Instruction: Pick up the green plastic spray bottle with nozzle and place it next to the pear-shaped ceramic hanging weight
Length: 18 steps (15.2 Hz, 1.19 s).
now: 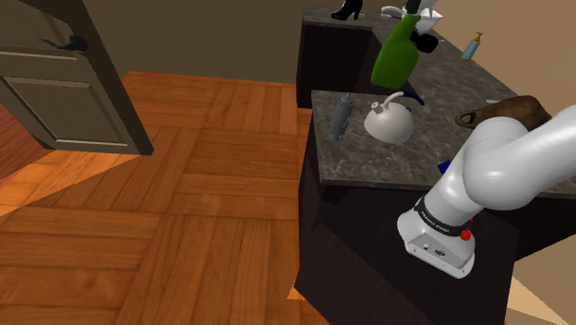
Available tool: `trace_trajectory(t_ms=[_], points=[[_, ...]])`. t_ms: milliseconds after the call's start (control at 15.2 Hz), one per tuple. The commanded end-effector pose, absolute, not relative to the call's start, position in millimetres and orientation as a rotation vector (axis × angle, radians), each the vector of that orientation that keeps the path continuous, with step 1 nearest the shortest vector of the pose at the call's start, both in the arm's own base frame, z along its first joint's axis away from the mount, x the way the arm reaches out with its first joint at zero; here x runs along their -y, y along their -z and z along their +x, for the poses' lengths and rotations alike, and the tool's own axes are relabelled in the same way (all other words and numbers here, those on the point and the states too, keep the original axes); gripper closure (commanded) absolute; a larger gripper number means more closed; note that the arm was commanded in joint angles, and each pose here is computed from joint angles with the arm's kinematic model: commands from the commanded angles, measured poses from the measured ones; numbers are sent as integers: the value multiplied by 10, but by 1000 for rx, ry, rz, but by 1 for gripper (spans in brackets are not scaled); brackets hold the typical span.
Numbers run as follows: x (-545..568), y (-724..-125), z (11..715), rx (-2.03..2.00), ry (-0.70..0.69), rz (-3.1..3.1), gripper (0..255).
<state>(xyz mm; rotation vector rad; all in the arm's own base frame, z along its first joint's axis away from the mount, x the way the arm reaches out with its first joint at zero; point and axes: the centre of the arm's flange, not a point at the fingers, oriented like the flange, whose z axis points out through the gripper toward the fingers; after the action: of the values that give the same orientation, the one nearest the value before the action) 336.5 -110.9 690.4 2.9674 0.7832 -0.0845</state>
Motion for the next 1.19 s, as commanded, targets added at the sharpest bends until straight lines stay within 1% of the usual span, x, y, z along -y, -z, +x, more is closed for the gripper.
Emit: trace_trajectory(t_ms=[0, 462, 1122], points=[[1112, -7001, 3362, -783, 85, 2967, 255], [1112, -7353, 3362, -783, 85, 2967, 255], [1843, -7357, 2263, -783, 85, 2967, 255]])
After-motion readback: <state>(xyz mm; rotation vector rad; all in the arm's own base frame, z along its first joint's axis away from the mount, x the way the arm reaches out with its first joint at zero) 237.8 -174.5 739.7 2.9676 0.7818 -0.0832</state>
